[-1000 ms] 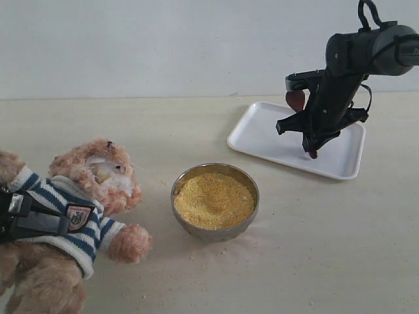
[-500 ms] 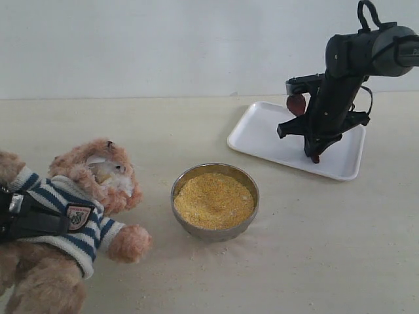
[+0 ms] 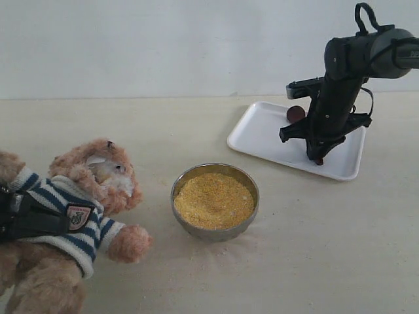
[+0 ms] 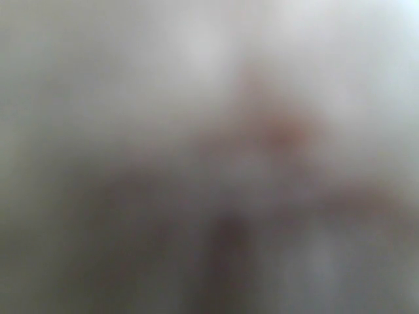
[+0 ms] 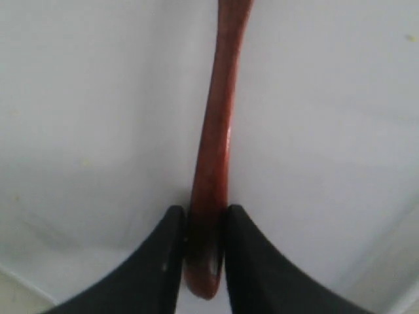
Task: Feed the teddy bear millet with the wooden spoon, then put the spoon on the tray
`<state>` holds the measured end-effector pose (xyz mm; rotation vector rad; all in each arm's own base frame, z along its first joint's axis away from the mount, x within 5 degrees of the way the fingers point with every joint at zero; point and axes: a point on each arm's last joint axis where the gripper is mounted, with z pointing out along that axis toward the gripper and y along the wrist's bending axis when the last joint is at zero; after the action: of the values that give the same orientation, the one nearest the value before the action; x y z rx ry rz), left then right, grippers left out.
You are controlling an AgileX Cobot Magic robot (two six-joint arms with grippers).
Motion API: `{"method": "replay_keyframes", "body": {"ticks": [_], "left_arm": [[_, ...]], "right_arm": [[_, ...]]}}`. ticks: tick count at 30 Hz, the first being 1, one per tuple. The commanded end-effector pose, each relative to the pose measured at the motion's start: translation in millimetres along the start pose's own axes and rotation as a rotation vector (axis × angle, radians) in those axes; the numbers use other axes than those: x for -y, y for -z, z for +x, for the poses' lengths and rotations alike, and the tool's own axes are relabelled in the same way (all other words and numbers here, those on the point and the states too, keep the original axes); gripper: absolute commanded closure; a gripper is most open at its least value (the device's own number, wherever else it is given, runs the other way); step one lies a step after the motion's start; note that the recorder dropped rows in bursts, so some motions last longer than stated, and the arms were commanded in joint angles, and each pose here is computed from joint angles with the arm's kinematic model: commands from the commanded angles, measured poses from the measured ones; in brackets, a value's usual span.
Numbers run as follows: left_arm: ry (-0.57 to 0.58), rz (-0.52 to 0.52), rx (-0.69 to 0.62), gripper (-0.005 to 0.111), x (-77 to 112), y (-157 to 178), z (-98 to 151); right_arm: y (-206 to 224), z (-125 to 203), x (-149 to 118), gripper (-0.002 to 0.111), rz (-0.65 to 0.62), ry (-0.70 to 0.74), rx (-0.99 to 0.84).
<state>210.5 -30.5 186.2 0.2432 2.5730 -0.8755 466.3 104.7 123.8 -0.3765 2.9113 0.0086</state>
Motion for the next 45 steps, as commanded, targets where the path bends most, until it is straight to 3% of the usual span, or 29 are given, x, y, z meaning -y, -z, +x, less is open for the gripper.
{"method": "replay_keyframes", "body": {"ticks": [1,12,14,18,24,30,37,40,45], "left_arm": [[0.005,0.015,0.004,0.101,0.8,0,0],[0.005,0.015,0.004,0.101,0.8,0,0],[0.005,0.015,0.004,0.101,0.8,0,0],[0.005,0.015,0.004,0.101,0.8,0,0],[0.005,0.015,0.004,0.101,0.8,0,0],[0.005,0.015,0.004,0.101,0.8,0,0],[0.005,0.015,0.004,0.101,0.8,0,0],[0.005,0.015,0.004,0.101,0.8,0,0],[0.005,0.015,0.004,0.101,0.8,0,0]], "right_arm": [[-4,2,3,0.053,0.013,0.015,-0.026],[57,-7,-4,0.052,-0.078,-0.012,0.135],[66,1,-5,0.056,-0.079,-0.008,0.144],[87,22,-5,0.077,-0.073,0.002,0.254],[130,84,-9,0.094,-0.083,0.009,0.451],[168,172,-10,0.093,-0.064,-0.005,0.612],[190,279,-17,0.093,-0.096,0.001,0.666],[202,307,-21,0.093,-0.152,-0.061,0.724],[226,338,-24,0.093,-0.178,-0.041,0.834]]}}
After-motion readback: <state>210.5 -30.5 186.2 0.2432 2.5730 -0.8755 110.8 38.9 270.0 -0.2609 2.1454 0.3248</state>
